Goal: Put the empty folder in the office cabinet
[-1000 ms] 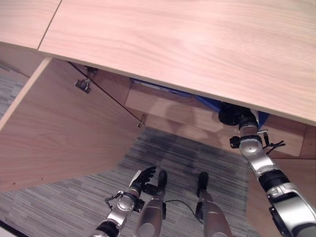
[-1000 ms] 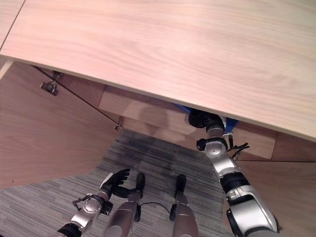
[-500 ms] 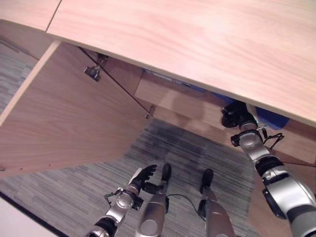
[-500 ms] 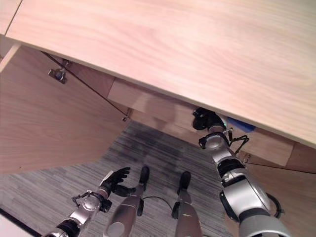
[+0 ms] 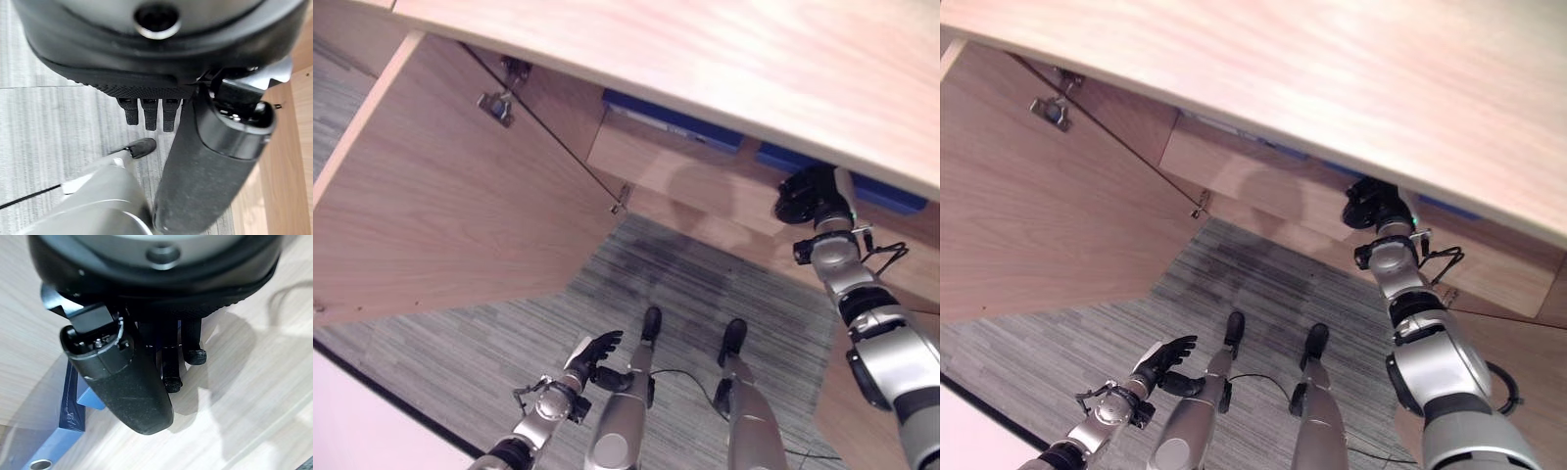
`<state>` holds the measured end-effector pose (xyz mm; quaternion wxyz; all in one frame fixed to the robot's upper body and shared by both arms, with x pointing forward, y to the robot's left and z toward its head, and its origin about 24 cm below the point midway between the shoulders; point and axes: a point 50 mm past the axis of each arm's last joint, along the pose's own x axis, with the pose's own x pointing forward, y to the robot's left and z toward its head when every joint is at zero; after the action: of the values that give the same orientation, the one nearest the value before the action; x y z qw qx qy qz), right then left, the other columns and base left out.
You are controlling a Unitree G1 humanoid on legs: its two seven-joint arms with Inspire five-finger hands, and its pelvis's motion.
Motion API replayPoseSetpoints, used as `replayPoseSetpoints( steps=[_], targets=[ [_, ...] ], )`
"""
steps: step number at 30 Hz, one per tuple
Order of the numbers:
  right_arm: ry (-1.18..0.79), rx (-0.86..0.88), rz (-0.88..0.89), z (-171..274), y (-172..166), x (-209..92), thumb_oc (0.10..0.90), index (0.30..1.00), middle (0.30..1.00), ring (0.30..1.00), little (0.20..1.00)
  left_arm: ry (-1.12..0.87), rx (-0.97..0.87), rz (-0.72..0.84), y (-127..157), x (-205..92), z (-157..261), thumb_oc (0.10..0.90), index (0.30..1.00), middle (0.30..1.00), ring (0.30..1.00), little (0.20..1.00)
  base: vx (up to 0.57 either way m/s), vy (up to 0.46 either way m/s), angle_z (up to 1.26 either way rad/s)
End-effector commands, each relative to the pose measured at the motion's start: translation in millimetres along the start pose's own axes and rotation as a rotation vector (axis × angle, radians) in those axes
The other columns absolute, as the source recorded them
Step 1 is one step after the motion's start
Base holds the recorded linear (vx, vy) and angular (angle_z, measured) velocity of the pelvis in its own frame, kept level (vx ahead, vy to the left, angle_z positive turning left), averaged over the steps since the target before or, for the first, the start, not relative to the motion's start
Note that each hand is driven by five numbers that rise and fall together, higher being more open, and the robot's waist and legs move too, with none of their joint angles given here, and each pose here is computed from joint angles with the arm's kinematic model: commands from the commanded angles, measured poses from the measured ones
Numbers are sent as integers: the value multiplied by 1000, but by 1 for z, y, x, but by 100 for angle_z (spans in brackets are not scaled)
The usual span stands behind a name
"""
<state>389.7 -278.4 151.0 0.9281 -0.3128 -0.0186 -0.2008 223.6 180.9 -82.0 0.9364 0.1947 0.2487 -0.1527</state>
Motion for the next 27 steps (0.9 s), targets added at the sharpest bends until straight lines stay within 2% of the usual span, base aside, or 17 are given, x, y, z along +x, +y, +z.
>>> replayPoseSetpoints(
  steps=[1,2,3,6,13,16,17,18,22,23,24,26,27],
  targets=[
    [193,-3,-272,-29,-88,6,400,300,300,300,300,-17,40,-58,-5,-8,-5,800,900,900,900,900,3,-1,10],
    [193,-19,-319,-28,-108,7,400,300,300,300,300,-14,41,-66,-5,-10,-7,800,900,900,900,900,16,-6,10],
    [193,-19,-319,-28,-108,7,400,300,300,300,300,-14,41,-66,-5,-10,-7,800,900,900,900,900,17,-10,15],
    [176,-42,-388,-23,-137,7,400,300,300,300,300,0,42,-86,-6,-14,-13,800,900,900,900,900,13,-3,12],
    [123,-59,-421,-10,-150,9,400,300,300,300,300,30,44,-109,-11,-18,-21,800,900,900,900,900,9,0,5],
    [81,29,-388,-11,-129,9,400,300,300,300,300,31,43,-100,-12,-14,-19,800,900,900,900,900,10,2,2],
    [50,95,-339,-11,-105,7,400,300,300,300,300,22,28,-74,-9,-9,-13,800,900,900,900,900,0,0,0],
    [51,96,-340,-12,-105,7,400,300,300,300,300,22,29,-74,-9,-9,-13,800,900,900,900,900,-14,-5,4],
    [-15,284,-258,-23,-47,-16,400,300,300,300,300,-20,-43,-6,-4,2,3,800,900,900,900,900,10,-16,-4],
    [-14,328,-212,-31,-25,-29,599,599,599,599,599,-30,-69,14,-3,5,8,800,900,900,900,900,35,-41,-2],
    [19,392,-113,-52,11,-60,800,900,900,900,900,-30,-104,53,1,9,11,800,900,900,900,900,85,-52,2],
    [100,407,-15,-77,39,-93,800,900,900,900,900,-6,-127,80,4,11,9,800,900,900,900,900,71,-19,1],
    [102,407,-14,-78,39,-94,800,900,900,900,900,-4,-126,80,4,11,8,800,900,900,900,900,55,5,-5]
  ],
)
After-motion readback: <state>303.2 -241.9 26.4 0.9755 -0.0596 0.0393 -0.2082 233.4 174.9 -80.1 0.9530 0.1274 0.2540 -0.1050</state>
